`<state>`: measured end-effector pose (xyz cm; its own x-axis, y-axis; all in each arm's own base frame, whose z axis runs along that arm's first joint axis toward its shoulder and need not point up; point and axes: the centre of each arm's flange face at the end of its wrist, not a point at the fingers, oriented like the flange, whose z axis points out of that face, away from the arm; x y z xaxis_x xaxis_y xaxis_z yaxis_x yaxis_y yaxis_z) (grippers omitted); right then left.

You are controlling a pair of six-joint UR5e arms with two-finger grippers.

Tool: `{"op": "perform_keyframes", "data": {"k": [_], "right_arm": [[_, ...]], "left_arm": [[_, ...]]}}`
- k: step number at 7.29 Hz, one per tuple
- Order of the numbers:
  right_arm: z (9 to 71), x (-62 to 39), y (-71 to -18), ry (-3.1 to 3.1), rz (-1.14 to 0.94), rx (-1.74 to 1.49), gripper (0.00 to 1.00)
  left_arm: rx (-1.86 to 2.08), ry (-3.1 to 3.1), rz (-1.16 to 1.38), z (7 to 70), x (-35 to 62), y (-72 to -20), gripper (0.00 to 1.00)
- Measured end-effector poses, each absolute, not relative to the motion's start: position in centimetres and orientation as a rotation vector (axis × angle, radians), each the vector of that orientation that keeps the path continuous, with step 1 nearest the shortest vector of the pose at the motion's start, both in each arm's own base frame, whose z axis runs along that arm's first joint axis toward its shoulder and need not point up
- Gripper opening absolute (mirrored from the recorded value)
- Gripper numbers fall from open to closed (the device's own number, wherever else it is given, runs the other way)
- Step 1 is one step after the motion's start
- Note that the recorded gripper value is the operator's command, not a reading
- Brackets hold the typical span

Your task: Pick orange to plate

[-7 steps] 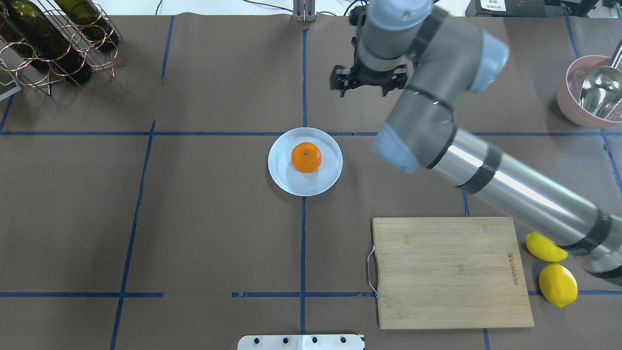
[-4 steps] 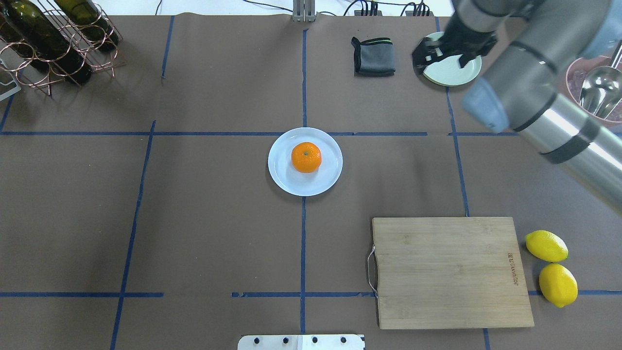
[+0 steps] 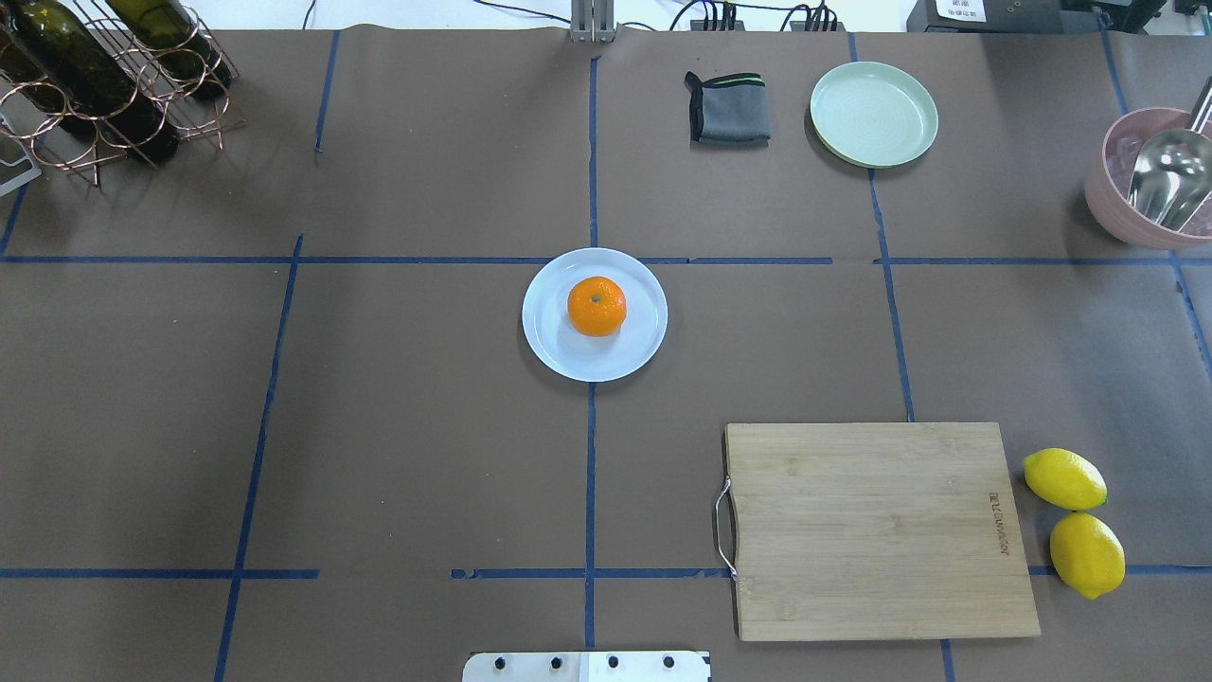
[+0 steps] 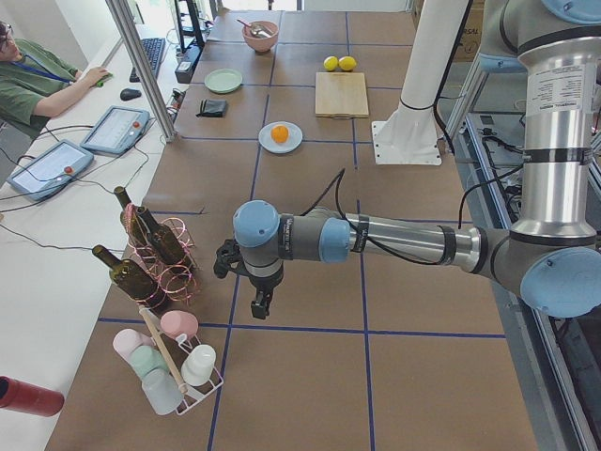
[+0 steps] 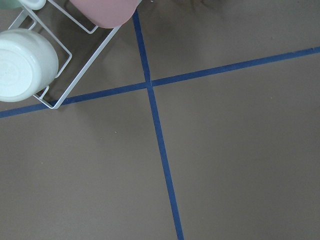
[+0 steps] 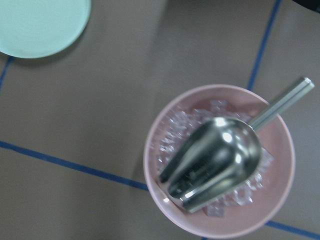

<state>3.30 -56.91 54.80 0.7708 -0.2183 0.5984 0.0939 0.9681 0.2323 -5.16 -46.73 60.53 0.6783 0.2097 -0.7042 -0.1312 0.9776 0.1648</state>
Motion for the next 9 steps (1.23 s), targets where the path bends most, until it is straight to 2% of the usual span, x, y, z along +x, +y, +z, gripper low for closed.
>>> {"op": "perform_keyframes", "data": {"k": [3,9], "right_arm": [[63.7,8.0,-49.2,-0.665,-0.054,0.110,1.00],[64.8,8.3,-47.6,-0.660,-0.057,0.129,1.00]], "left_arm": [[0.111,0.803,0.194,60.2,-5.2,-46.7,1.00],[0.121,0.801,0.198,59.7,-5.2,-46.8,1.00]]}}
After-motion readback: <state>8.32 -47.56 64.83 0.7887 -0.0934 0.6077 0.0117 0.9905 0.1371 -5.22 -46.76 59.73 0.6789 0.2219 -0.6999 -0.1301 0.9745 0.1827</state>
